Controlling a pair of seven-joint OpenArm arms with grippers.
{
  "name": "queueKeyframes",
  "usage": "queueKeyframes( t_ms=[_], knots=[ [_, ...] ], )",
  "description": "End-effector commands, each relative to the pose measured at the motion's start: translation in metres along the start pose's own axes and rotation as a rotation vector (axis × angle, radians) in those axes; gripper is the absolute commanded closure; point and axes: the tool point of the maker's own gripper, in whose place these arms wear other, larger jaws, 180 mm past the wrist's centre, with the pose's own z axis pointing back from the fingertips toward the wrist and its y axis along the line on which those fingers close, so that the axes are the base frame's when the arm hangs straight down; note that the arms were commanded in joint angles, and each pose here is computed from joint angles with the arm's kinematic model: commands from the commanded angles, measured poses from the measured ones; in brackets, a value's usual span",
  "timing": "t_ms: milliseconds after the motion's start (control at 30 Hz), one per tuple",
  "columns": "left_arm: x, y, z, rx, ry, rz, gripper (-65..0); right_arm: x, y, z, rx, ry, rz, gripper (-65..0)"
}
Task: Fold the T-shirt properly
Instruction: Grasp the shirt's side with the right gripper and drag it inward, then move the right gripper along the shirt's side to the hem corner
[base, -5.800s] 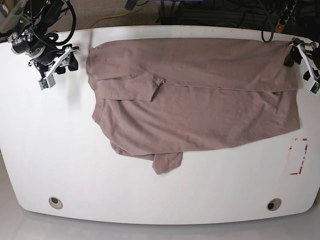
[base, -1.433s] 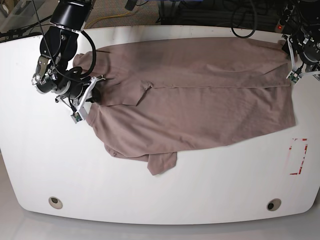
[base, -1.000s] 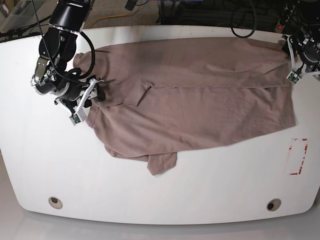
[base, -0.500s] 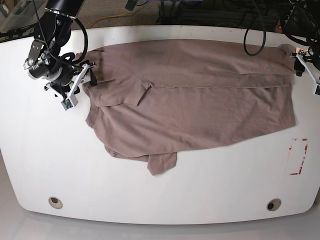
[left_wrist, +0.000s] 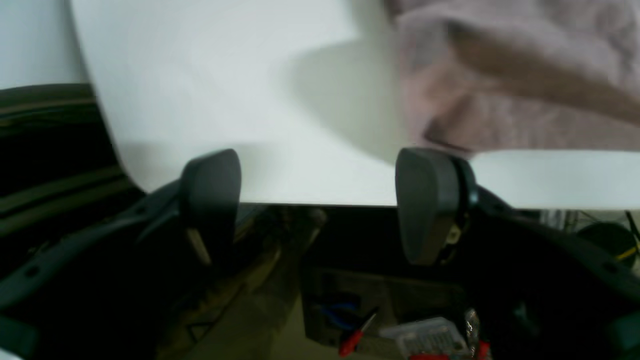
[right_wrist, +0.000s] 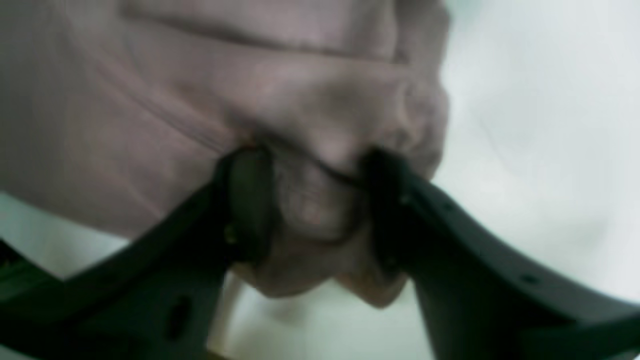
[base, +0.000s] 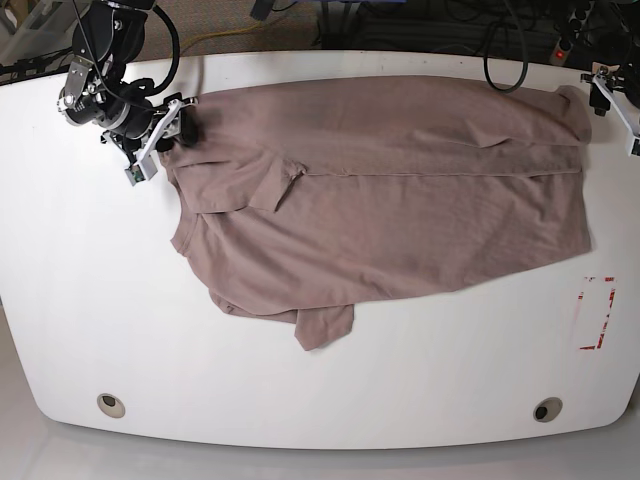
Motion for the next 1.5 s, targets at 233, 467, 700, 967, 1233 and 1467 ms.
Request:
queueKeyframes(
  t_ms=[233,467,700,967,1233,1467],
  knots=[
    [0.020,-0.010,-0.003,-0.024,-0.046,-0.045,-44.6,-0.018,-0.004,0.013,-0.026,0.037,0.011,-4.1],
    [0.033,-0.040,-0.012,-0.104,-0.057,-0.119,-44.6,-0.026,-0.020,0.037,-0.106,0.022,-0.007,-4.3],
    [0.051,-0.055,-0.016,-0.140,-0.094,-0.151,-44.6,-0.017,-0.027,0.046,-0.137,-0.008,-0.002,-20.6],
    [0.077,-0.047,-0.014,-0.115,-0.159,-0.135,-44.6,0.013,-0.022,0.065,-0.184,-0.077,0.085,-43.1],
    [0.104,-0.040,-0.010,-0.094,-0.228,-0.118,-44.6,0.058,-0.047,0.059,-0.200,-0.152,0.085,-43.0],
    [0.116,-0.037,-0.008,-0.086,-0.258,-0.109,-44.6,0.103,-0.089,0.046,-0.182,-0.199,0.004,-43.0]
  ],
)
